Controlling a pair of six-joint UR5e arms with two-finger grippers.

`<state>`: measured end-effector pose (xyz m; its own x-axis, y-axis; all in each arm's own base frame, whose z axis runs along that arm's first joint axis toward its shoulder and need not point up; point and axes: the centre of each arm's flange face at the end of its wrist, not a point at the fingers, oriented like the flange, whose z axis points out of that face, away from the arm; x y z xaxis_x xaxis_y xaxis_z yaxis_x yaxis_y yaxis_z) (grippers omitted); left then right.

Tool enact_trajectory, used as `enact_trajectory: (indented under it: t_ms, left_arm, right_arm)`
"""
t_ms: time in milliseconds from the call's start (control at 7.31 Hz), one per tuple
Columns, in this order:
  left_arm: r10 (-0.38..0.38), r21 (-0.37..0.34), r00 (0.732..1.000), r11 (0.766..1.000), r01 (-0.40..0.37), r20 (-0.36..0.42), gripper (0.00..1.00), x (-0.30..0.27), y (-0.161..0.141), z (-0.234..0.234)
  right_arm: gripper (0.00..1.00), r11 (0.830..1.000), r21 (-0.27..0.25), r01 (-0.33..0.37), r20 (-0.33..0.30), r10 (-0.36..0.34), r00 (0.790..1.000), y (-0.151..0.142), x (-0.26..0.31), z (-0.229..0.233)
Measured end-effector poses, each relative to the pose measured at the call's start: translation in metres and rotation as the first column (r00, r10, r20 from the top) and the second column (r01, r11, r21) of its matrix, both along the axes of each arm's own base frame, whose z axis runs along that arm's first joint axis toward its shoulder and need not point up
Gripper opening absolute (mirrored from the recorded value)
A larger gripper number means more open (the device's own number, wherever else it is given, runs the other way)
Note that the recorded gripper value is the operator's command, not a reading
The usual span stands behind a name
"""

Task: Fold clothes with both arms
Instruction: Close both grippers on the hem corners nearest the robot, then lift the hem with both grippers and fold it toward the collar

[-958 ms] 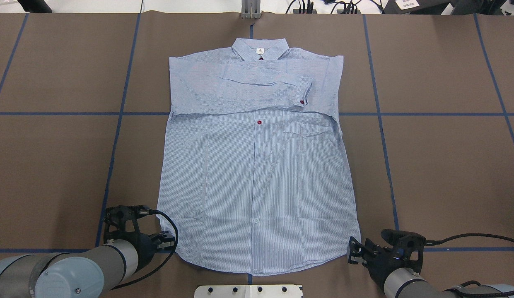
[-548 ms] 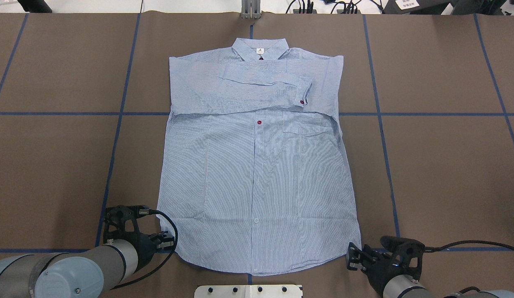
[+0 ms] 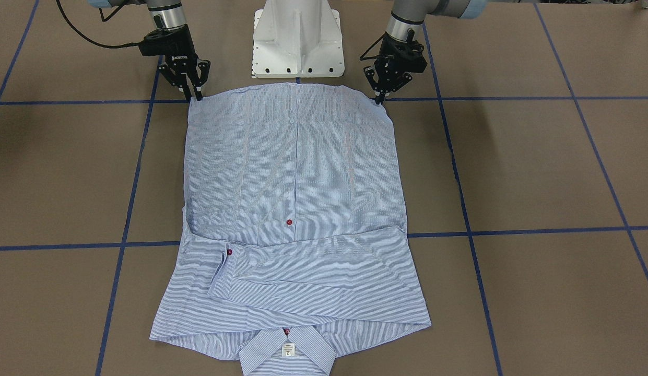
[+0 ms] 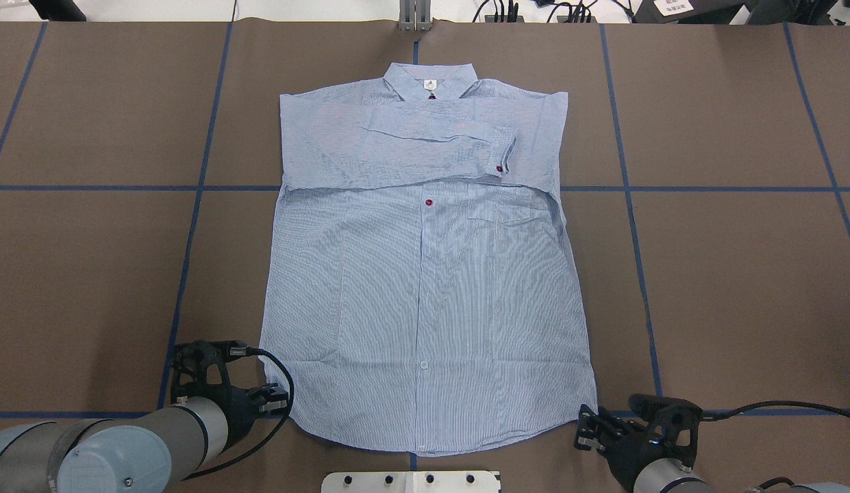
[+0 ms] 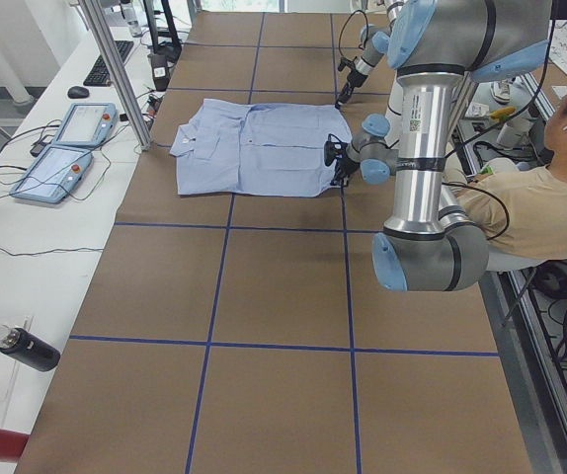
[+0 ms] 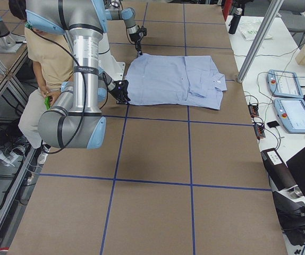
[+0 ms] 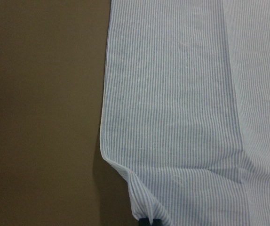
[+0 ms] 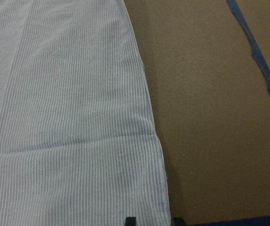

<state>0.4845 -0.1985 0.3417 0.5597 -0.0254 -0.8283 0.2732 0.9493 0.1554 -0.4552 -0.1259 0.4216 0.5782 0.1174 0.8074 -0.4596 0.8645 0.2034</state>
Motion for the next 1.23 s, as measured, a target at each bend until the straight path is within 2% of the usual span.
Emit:
enact_trajectory:
  t_ms: [137, 548, 684, 821, 958, 1232]
  left_arm:
    - [0.001, 0.0, 1.0, 1.0, -0.001, 0.0, 0.0, 0.0, 0.0, 0.0]
    - [0.003, 0.0, 1.0, 1.0, -0.003, -0.014, 0.0, -0.003, 0.001, -0.007]
    - [0.006, 0.002, 0.999, 1.0, -0.006, -0.042, 0.0, -0.012, 0.002, -0.02]
    - [0.014, 0.005, 0.997, 1.0, -0.014, -0.081, 0.0, -0.029, 0.002, -0.043]
    - [0.055, 0.003, 0.992, 0.998, -0.055, -0.109, 0.0, -0.059, 0.006, -0.078]
    - [0.146, -0.012, 0.974, 0.989, -0.15, -0.173, 0.0, -0.144, 0.012, -0.147]
  right_arm:
    - [0.0, 1.0, 0.001, -0.002, -0.001, 0.002, 1.0, -0.001, 0.0, 0.0]
    - [0.0, 1.0, 0.003, -0.013, 0.009, 0.013, 1.0, -0.004, 0.002, -0.007]
    - [0.0, 1.0, -0.001, -0.025, 0.033, 0.025, 0.999, -0.011, 0.011, -0.023]
    - [0.0, 0.999, -0.014, -0.038, 0.067, 0.039, 0.997, -0.023, 0.031, -0.058]
    - [0.0, 0.998, -0.059, -0.033, 0.091, 0.039, 0.995, -0.041, 0.065, -0.108]
    - [0.0, 0.98, -0.198, 0.034, 0.137, -0.006, 0.991, -0.068, 0.14, -0.194]
